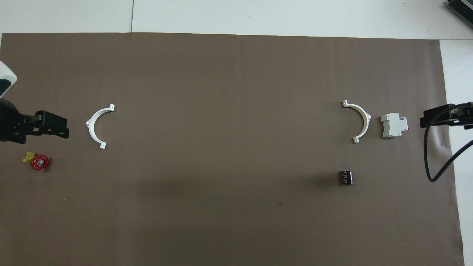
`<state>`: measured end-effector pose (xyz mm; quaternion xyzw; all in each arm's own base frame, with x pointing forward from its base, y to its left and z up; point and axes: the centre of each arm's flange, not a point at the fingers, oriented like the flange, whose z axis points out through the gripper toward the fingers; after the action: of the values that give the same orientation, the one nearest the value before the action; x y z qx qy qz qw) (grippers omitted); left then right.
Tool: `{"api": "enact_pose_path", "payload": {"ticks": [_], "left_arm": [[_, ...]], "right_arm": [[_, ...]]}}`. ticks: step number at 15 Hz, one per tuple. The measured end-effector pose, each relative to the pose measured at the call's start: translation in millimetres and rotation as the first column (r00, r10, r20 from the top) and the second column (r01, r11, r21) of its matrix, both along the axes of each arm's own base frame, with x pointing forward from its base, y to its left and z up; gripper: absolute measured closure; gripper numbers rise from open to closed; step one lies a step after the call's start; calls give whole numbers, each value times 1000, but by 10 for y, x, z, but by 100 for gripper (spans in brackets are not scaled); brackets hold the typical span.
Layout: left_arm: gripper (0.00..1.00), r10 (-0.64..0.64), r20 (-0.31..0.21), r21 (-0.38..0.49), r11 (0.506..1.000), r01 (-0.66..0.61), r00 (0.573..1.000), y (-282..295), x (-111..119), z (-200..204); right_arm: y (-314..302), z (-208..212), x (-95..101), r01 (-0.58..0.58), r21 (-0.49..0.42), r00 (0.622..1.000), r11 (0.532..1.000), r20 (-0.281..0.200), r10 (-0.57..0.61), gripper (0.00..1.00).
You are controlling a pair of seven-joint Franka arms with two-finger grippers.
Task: Assemble drain pipe with both arms
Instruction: 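Reach the right gripper toward the white C-shaped clamp half, then grasp the white C-shaped clamp half with the right gripper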
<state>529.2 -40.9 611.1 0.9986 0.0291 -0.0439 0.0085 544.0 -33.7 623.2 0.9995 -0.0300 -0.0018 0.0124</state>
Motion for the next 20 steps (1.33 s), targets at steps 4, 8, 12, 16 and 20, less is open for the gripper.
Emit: {"api": "enact_pose_path", "payload": {"ticks": [4,8,12,16,20], "left_arm": [[0,1,1,0,1000,-1,1000,3,-3,5],[0,1,2,0,1000,-1,1000,3,-5,10],[0,2,2,0,1000,-2,1000,3,-5,10],[0,2,2,0,1000,-2,1000,3,-5,10],[0,2,2,0,1000,-2,1000,3,-5,10]], "right_arm": [[0,0,0,0,0,1000,1000,0,0,0],[3,-34,15,-1,0,1000,1000,7,1,0],[21,-224,111,-3,13,999,1000,52,3,0],[-15,-789,472,-95,18,991,995,95,93,0],[-302,-1795,939,-253,47,962,966,121,246,0]]}}
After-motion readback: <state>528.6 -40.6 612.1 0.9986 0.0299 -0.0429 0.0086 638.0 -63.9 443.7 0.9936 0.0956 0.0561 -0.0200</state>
